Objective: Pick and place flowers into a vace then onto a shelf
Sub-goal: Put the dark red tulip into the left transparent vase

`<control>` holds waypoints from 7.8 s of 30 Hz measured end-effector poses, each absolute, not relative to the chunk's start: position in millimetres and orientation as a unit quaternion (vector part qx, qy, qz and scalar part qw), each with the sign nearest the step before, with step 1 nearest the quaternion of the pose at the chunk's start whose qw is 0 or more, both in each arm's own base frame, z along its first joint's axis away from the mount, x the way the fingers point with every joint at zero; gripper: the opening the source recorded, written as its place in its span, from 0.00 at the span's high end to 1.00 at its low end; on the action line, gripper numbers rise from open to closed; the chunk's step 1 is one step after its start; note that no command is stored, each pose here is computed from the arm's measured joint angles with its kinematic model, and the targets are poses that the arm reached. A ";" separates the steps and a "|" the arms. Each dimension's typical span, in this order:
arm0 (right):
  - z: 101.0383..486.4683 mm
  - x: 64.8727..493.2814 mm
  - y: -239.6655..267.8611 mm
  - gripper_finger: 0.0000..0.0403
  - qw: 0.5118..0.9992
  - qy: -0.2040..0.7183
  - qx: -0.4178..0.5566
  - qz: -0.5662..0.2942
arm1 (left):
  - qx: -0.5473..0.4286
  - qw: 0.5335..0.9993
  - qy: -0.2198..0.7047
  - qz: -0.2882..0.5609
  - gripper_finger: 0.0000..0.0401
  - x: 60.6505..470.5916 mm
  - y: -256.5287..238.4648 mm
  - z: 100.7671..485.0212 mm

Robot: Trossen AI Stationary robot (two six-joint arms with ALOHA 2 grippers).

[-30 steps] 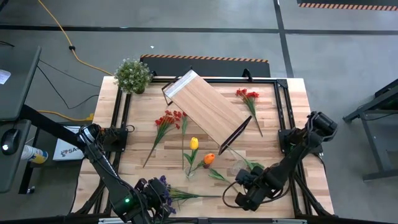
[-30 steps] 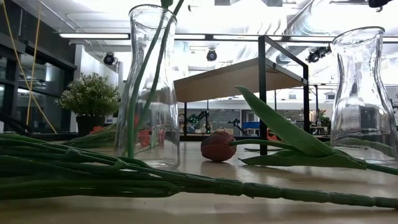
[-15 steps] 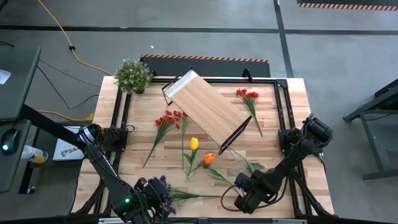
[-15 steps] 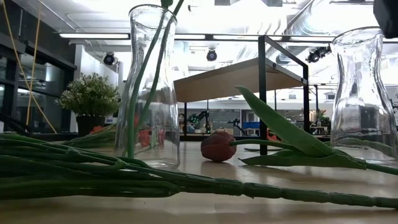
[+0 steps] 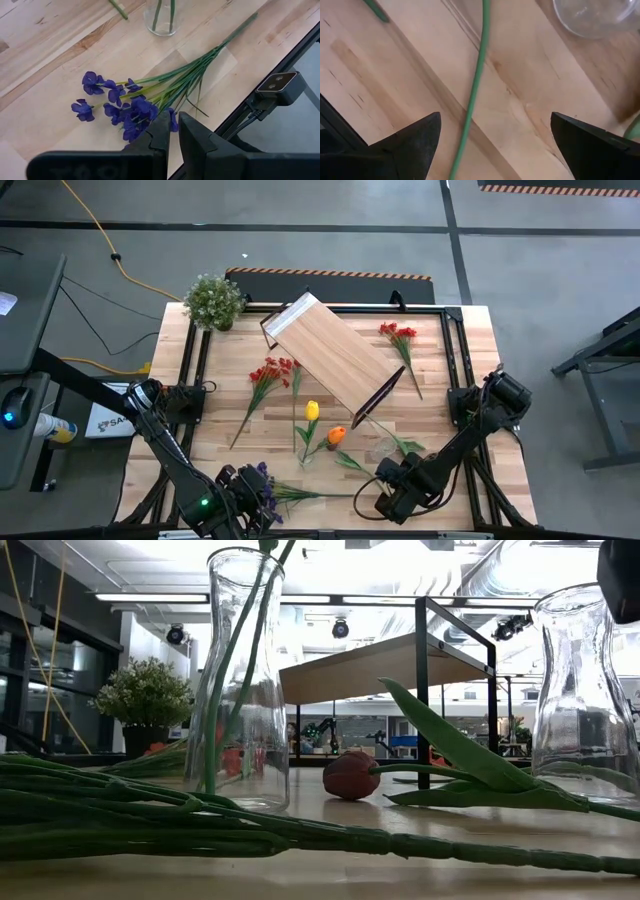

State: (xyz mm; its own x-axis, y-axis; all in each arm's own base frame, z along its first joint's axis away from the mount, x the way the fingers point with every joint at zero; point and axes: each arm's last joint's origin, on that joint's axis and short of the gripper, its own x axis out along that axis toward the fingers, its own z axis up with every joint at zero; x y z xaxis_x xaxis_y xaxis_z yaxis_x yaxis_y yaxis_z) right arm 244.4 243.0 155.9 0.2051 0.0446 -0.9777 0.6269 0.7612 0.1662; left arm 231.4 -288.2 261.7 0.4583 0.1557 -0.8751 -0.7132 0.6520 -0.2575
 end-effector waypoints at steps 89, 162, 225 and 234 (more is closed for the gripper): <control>118.7 248.4 246.8 0.27 0.636 0.645 0.328 -0.268 | -0.317 0.794 0.442 0.272 0.82 231.8 -288.7 261.7; 113.0 258.5 241.6 0.99 0.621 0.639 0.358 -0.279 | -0.296 0.799 0.447 0.273 0.82 230.5 -286.6 261.2; 222.6 188.0 272.0 1.00 0.639 0.653 0.396 -0.089 | -0.273 0.808 0.451 0.263 0.82 230.5 -286.4 261.3; 236.6 191.6 296.4 1.00 0.716 0.552 0.427 0.027 | -0.280 0.803 0.457 0.262 0.82 230.4 -287.0 261.1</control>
State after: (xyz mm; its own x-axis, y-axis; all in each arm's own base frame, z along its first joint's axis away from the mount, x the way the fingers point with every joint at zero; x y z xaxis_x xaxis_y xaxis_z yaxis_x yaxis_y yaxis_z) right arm 191.6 296.4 236.6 0.3901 0.5101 -0.7666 0.4319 0.6339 0.6416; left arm 230.4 -287.0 261.1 0.4457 0.1655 -0.8798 -0.6764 0.7060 -0.2098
